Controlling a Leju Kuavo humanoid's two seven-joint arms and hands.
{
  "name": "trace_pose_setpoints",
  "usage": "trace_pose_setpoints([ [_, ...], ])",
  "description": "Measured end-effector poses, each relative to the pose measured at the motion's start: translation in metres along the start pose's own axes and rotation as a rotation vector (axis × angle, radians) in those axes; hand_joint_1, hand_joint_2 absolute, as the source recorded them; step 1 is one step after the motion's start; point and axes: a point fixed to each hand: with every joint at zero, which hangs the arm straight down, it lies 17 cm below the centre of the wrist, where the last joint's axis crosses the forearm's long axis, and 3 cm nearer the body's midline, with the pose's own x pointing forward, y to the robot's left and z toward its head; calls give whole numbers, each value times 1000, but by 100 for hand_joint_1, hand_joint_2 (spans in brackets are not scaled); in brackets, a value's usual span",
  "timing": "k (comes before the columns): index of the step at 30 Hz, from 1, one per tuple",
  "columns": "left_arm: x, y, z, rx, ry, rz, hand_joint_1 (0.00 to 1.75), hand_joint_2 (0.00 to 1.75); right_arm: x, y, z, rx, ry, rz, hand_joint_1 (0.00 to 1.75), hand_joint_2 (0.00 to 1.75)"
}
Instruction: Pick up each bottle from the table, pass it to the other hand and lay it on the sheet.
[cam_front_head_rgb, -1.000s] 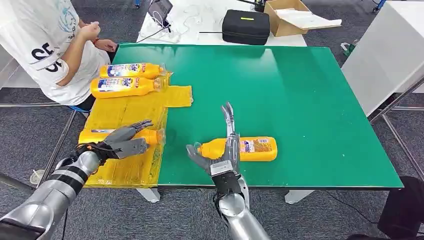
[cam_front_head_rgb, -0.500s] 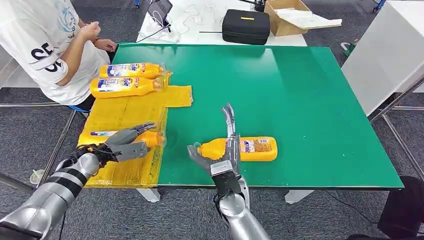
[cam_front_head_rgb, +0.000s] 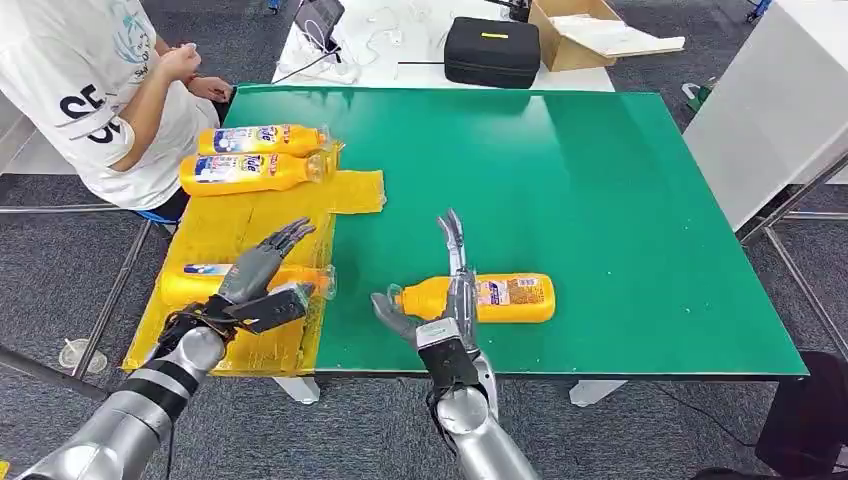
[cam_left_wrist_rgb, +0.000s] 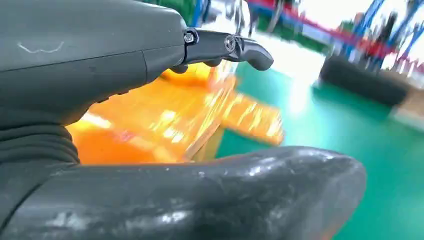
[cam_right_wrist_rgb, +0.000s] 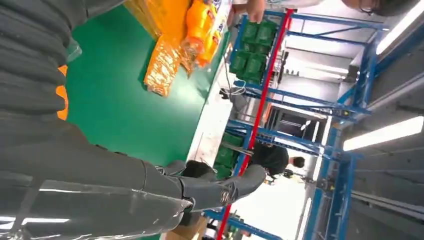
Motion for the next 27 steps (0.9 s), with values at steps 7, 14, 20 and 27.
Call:
trace_pose_setpoints([
  [7,25,13,-12,92,-40,8,0,0,-2,3,1,6,15,2,0,175],
  [14,34,18,-15,109,-57,24,0,0,-3,4,1,9,17,5,0,175],
  [20,39,22,-16,128,-60,25,0,0,-4,5,1,13,23,5,0,175],
  [27,35,33,-16,198,-30,18,0,0,-4,6,2,18,27,5,0,175],
])
